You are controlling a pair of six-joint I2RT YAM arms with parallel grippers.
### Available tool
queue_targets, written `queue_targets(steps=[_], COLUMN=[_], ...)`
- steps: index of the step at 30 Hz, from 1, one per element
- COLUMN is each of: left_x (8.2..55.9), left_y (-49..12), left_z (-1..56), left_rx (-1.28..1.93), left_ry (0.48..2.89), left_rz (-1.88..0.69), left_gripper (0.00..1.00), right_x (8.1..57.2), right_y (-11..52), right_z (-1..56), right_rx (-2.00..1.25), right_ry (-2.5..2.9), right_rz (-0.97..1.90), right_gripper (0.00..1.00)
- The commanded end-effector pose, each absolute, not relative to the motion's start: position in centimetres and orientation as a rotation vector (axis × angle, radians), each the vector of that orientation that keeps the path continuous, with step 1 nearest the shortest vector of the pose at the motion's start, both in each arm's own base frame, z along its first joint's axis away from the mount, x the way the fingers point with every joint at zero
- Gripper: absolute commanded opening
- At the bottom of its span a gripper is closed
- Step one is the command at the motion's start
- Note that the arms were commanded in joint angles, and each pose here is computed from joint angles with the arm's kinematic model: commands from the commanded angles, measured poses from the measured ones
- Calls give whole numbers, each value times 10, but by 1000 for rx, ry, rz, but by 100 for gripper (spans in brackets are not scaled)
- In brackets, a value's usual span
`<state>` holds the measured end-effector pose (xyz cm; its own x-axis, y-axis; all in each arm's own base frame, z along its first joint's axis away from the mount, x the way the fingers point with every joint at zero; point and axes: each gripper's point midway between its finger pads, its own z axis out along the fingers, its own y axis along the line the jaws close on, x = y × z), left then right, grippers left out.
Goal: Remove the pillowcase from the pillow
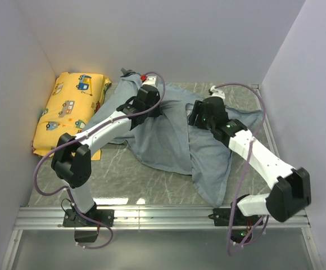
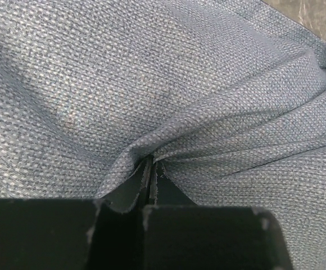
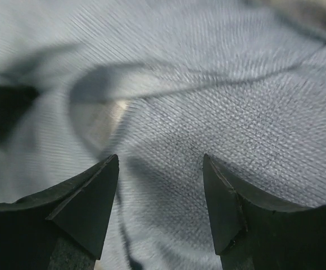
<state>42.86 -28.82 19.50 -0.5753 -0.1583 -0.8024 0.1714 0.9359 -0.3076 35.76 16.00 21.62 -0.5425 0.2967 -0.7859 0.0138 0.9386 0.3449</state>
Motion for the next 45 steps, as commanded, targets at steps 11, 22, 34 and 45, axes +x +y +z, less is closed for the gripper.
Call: queue_targets(steps=[11, 22, 34, 45], left_x=[469, 502, 480, 473], left_y=[-230, -162, -241, -256], left_z=[184, 193, 183, 197], left_rx=[-175, -392, -182, -126], left_ry=[2137, 2079, 2131, 2127], left_rz=[-451, -467, -579, -545], left_gripper=[1, 1, 0, 1], right_x=[341, 305, 301, 310], right_y=[107, 30, 70, 139], right_z=[211, 190, 201, 223], right_rx=[260, 499, 409, 191], right_ry=[2173, 2158, 2152, 2190], right_rz=[69, 91, 147, 223], right_gripper=[0, 0, 40, 70])
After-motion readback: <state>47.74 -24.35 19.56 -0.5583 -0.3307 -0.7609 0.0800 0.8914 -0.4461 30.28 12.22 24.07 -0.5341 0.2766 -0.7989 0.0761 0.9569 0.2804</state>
